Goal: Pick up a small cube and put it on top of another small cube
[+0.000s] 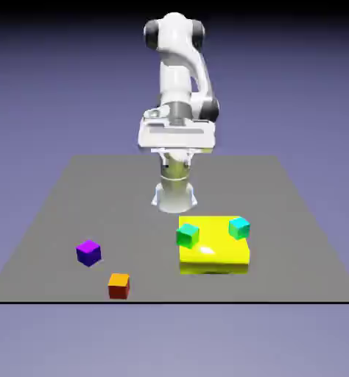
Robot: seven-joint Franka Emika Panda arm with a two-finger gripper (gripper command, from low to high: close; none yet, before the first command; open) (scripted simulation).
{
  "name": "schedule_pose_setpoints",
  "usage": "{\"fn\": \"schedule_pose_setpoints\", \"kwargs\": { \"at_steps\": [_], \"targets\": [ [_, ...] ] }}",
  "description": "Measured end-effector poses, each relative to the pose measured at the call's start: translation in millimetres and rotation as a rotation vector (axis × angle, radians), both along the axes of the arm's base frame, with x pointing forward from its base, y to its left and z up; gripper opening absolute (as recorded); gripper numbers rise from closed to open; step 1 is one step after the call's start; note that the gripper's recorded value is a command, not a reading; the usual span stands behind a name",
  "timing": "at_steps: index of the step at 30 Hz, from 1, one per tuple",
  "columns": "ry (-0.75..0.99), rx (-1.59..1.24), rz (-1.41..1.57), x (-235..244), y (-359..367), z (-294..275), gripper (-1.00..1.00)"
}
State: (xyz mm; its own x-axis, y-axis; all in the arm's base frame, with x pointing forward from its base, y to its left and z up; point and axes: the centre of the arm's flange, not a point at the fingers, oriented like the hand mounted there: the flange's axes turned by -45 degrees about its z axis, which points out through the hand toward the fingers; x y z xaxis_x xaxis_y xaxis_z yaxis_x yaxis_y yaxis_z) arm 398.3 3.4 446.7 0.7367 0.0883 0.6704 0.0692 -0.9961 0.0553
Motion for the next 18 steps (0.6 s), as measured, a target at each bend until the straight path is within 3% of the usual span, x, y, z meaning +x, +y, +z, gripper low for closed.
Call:
{"fn": "schedule_pose_setpoints", "kwargs": {
  "at_steps": [9, 18],
  "targets": [
    [0.446, -0.215, 0.176, 50, -21, -99, 0.00],
    [0.914, -0.454, 0.342, 66, -66, -207, 0.00]
  ]
}}
